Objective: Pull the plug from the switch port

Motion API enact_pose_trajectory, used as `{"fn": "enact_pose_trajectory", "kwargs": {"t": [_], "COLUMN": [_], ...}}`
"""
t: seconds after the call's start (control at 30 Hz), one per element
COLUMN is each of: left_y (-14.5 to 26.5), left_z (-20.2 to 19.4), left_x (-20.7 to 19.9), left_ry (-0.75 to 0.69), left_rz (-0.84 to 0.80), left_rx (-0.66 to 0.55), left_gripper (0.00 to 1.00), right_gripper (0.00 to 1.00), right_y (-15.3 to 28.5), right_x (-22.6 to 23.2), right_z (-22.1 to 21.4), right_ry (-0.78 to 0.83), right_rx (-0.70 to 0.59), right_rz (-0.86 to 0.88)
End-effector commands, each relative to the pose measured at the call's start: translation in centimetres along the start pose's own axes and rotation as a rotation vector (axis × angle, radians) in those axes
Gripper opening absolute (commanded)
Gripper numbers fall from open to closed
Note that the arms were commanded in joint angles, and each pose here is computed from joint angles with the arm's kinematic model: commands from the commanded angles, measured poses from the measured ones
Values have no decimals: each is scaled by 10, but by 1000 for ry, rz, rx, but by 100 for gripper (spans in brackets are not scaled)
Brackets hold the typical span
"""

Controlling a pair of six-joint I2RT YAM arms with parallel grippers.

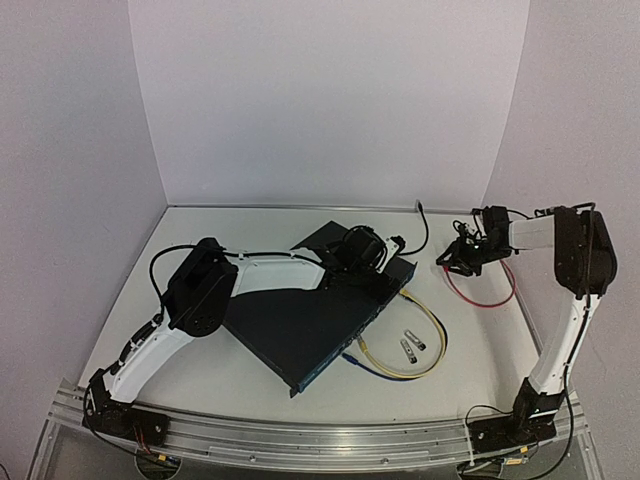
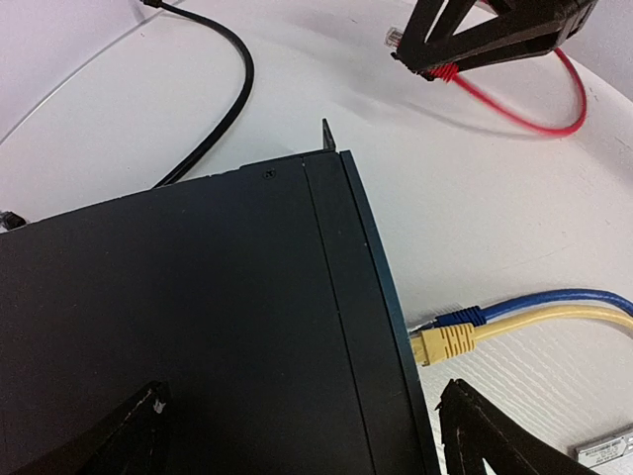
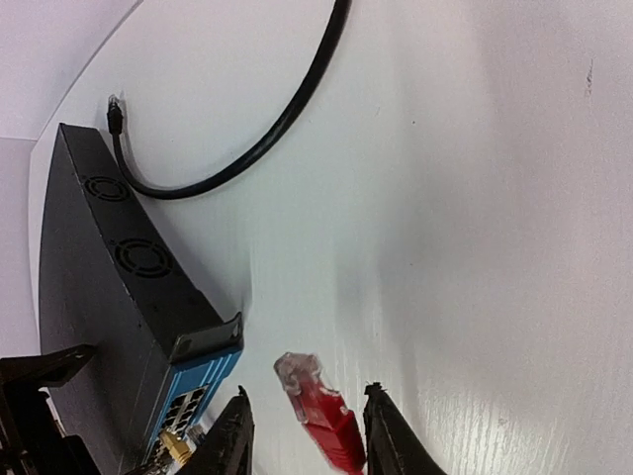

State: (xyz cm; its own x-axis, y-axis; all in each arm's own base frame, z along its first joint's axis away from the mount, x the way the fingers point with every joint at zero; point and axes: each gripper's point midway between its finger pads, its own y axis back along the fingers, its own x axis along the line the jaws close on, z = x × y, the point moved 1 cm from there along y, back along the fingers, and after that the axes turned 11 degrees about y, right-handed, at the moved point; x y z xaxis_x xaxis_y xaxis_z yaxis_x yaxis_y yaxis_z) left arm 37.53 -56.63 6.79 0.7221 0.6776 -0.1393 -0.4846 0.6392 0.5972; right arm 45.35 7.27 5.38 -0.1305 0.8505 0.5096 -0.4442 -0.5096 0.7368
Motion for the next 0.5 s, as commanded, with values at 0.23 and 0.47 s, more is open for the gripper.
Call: {"fn": "enact_pose_trajectory", "kwargs": {"t": [0.23, 0.47], "left_y": [-10, -3], "left_z": [-56, -60], "left_x": [20, 24], "left_ry": [41, 64], "left_rz": [22, 16], "left_rx": [171, 173], "left_gripper": [93, 91], "right_gripper": [57, 58], "right_y": [16, -6], "right_x": [59, 92], "right_z": [-12, -45], "right_ry": [10, -27], "right_rx": [49, 183], "right_rz": [344, 554]}}
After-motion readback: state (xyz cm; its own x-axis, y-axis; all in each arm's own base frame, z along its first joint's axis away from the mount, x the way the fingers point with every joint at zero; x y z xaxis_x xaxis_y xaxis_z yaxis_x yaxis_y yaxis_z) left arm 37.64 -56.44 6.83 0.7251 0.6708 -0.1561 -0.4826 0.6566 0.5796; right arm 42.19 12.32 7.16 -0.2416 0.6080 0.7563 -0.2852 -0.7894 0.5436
